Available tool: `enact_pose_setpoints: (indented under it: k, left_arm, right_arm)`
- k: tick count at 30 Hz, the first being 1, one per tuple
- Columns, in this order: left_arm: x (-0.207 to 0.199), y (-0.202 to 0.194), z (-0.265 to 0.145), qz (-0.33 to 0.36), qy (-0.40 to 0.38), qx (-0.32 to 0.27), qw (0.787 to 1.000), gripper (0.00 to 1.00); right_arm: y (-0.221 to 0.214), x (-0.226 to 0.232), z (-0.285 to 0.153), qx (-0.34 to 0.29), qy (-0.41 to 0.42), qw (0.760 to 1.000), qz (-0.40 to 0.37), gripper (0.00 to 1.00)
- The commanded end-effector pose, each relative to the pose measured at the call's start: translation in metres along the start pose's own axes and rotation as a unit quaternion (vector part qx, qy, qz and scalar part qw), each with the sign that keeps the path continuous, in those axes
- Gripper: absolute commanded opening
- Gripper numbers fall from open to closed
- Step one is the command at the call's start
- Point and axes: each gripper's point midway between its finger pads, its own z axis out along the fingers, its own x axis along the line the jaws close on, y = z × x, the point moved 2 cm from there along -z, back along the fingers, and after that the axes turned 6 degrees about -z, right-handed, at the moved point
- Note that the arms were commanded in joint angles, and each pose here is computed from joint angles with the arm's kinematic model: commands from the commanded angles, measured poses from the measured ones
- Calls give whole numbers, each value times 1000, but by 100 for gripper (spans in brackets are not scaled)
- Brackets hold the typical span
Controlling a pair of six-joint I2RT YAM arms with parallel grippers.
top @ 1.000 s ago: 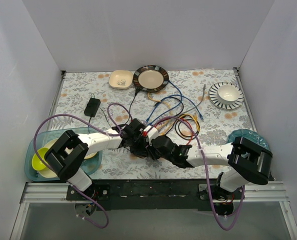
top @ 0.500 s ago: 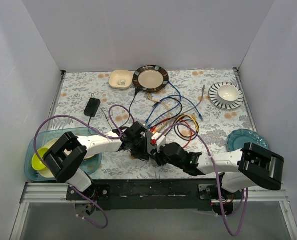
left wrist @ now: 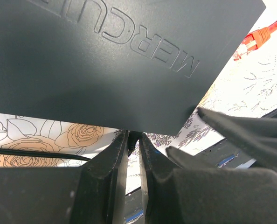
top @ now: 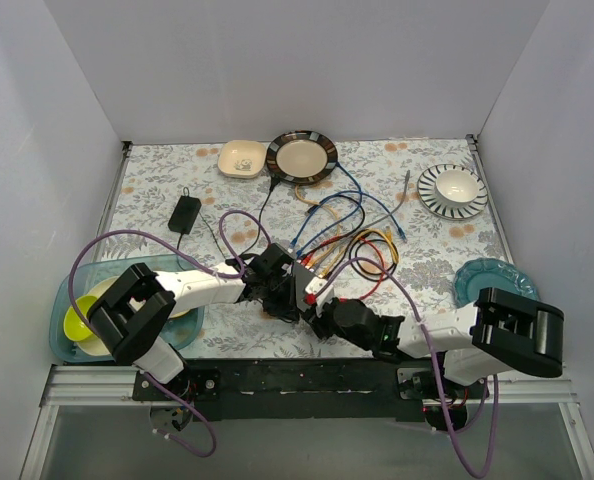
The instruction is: Pull the plug from the switch port
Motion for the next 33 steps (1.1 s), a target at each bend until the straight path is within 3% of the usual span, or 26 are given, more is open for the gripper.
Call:
enact_pose_setpoints:
  k: [1,11,21,33]
  left_arm:
    - [19,-22,1,-1,37,42,998,0]
    - [18,-25,-6,-2,29,41,999,0]
    - [28,-31,-8,1,42,47,998,0]
    - [50,-43,-14,-7,80,51,996,0]
  right_arm:
    - [32,4,11,-47,-23,998,-25,48]
    - [-6,-7,23,22,-87,995,-37,45]
    - [-38,-16,24,87,-128,987,-42,33]
    - [-73,-20,12,135,-143,980,-28,32]
